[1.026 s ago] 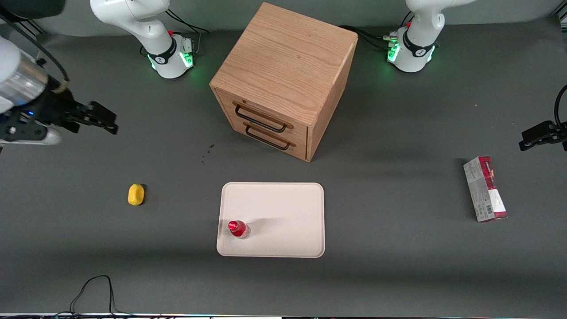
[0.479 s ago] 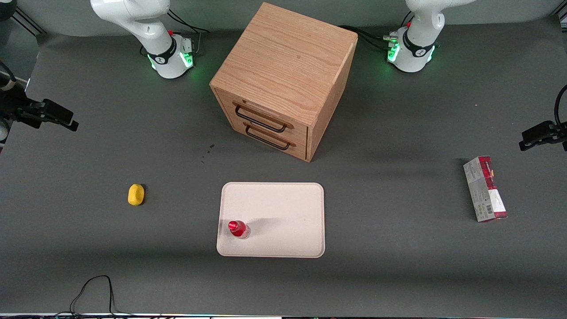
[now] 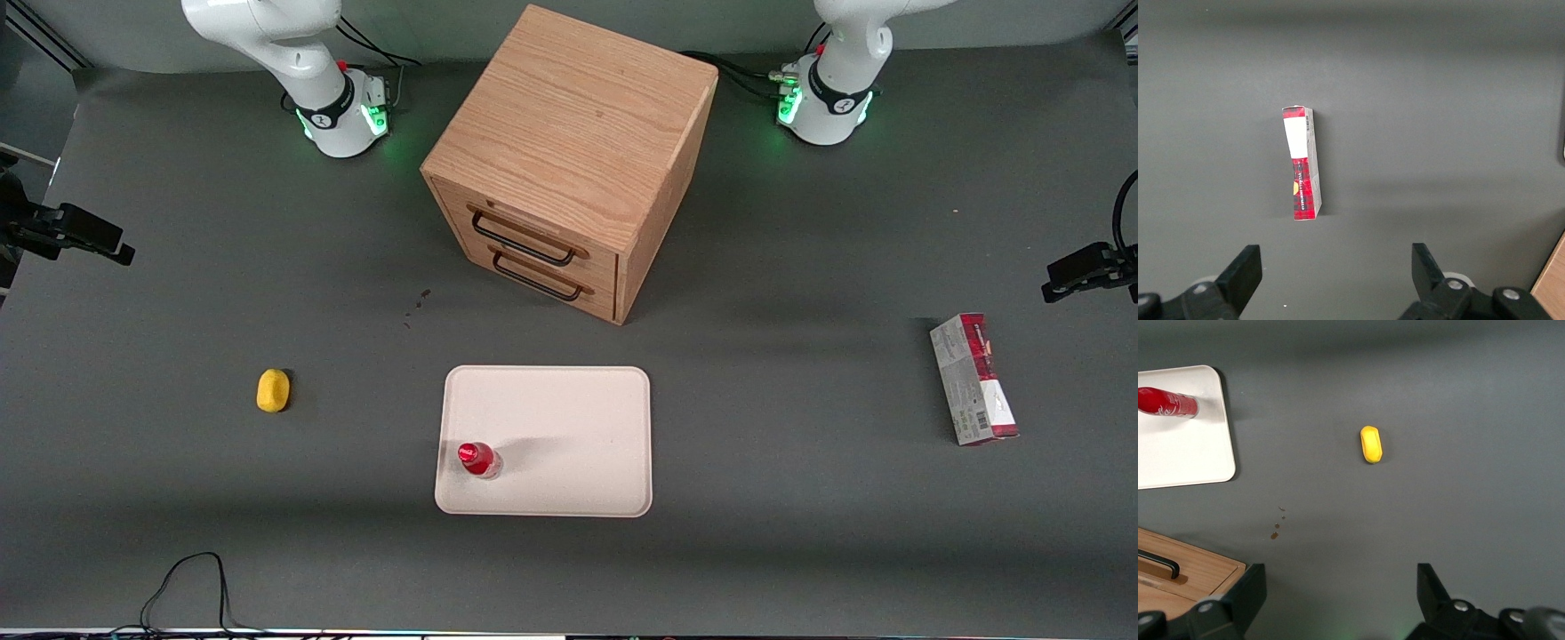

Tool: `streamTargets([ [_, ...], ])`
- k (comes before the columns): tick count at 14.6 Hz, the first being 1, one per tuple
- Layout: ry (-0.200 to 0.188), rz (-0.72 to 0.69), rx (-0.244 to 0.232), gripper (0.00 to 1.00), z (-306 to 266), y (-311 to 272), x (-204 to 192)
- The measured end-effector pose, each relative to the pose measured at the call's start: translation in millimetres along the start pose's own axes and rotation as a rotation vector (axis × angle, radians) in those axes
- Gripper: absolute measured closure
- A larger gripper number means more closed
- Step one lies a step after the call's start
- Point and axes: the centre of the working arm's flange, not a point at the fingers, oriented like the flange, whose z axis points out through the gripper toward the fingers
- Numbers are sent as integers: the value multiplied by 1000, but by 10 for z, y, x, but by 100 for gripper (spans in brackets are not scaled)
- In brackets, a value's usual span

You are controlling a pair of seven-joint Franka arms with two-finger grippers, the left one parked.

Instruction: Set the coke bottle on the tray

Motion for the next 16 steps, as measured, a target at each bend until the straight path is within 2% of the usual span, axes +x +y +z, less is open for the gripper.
streamTargets([
  [16,-14,-5,-2,0,71,-14,15],
])
